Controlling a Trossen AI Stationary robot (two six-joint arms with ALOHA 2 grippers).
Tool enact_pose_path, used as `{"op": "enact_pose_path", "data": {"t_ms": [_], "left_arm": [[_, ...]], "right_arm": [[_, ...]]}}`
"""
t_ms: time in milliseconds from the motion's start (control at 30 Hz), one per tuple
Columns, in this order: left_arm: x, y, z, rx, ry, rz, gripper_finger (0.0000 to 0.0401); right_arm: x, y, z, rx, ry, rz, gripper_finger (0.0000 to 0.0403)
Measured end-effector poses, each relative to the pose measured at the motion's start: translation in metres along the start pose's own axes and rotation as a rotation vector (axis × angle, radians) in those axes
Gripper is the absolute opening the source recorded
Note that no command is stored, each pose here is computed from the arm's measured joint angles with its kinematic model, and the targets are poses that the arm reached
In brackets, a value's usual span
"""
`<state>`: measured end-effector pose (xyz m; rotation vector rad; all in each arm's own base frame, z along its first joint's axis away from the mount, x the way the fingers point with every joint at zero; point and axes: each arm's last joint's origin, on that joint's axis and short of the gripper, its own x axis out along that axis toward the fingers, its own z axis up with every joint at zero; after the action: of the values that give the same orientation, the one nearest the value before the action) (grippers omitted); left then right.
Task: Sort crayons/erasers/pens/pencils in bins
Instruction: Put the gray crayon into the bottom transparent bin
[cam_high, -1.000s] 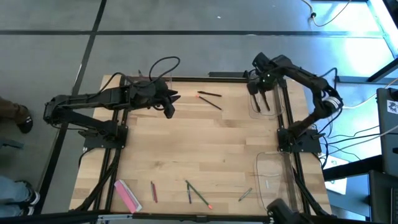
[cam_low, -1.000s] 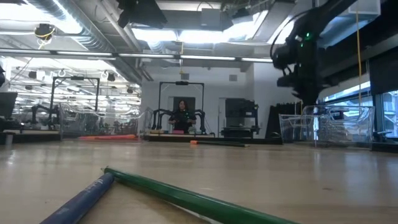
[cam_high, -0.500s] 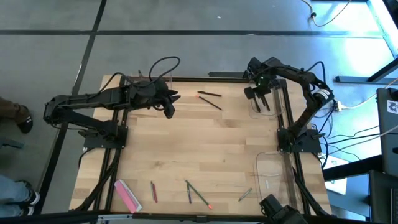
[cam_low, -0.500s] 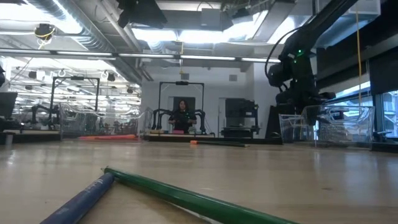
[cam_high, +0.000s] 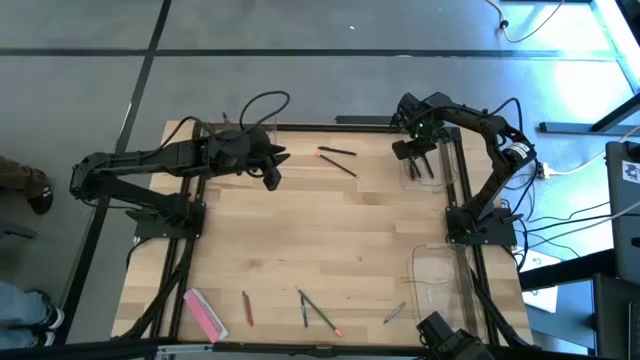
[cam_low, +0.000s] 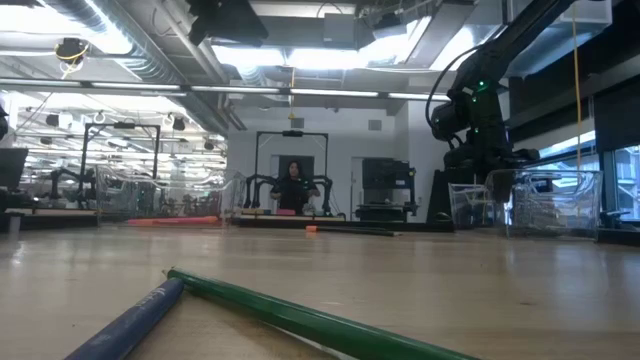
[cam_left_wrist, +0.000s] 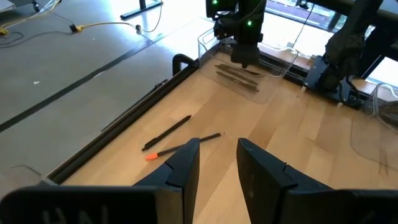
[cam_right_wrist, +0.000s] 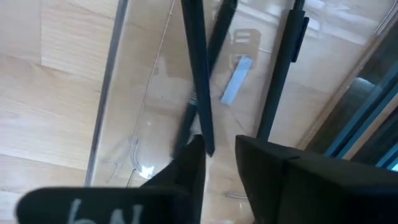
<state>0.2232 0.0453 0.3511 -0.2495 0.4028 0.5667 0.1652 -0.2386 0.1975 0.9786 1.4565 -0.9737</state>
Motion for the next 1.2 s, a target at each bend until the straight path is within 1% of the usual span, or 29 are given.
{"op": "enact_pose_path", "data": {"t_ms": [67,167,267,333,367,500,600,667,767,867,933,967,1000,1067,1133,1200], "left_arm": [[0.000,0.001,-0.002,-0.007,0.019,0.006,0.0098],[0.000,0.002,-0.007,-0.031,0.069,0.024,0.0098],[-0.001,0.004,-0.013,-0.060,0.129,0.049,0.0098],[-0.002,0.006,-0.017,-0.089,0.164,0.066,0.0098],[-0.002,0.006,-0.019,-0.103,0.183,0.075,0.0098],[-0.004,0.005,-0.025,-0.143,0.231,0.092,0.0098],[-0.003,0.003,-0.032,-0.169,0.250,0.095,0.0098],[-0.002,0.001,-0.037,-0.186,0.263,0.097,0.0098],[-0.001,-0.001,-0.045,-0.194,0.283,0.096,0.0098],[0.000,-0.005,-0.053,-0.175,0.306,0.087,0.0098],[-0.001,-0.008,-0.057,-0.161,0.316,0.077,0.0098],[-0.001,-0.009,-0.058,-0.155,0.317,0.068,0.0098],[-0.002,-0.012,-0.058,-0.146,0.315,0.057,0.0098],[-0.004,-0.017,-0.058,-0.106,0.306,0.023,0.0098],[-0.006,-0.023,-0.058,-0.052,0.286,-0.019,0.0098],[-0.008,-0.027,-0.057,0.006,0.270,-0.055,0.0098]], "right_arm": [[0.000,0.000,0.000,-0.002,-0.001,0.000,0.0104],[-0.005,0.000,0.001,-0.054,-0.019,0.004,0.0113],[-0.027,0.000,-0.001,-0.085,-0.103,0.023,0.0115],[-0.044,0.004,-0.007,-0.146,-0.172,0.030,0.0116],[-0.051,0.007,-0.013,-0.196,-0.205,0.034,0.0116],[-0.085,0.030,-0.050,-0.413,-0.362,0.069,0.0116],[-0.105,0.049,-0.083,-0.527,-0.435,0.165,0.0116],[-0.117,0.058,-0.107,-0.648,-0.484,0.208,0.0116],[-0.128,0.067,-0.140,-0.897,-0.552,0.222,0.0116],[-0.136,0.073,-0.170,-1.157,-0.607,0.242,0.0116],[-0.138,0.078,-0.190,-1.328,-0.606,0.280,0.0116],[-0.139,0.080,-0.199,-1.390,-0.605,0.308,0.0116],[-0.139,0.083,-0.208,-1.434,-0.599,0.336,0.0116],[-0.138,0.090,-0.224,-1.478,-0.567,0.383,0.0116],[-0.136,0.098,-0.239,-1.491,-0.527,0.410,0.0116],[-0.132,0.107,-0.252,-1.477,-0.491,0.415,0.0116]]}}
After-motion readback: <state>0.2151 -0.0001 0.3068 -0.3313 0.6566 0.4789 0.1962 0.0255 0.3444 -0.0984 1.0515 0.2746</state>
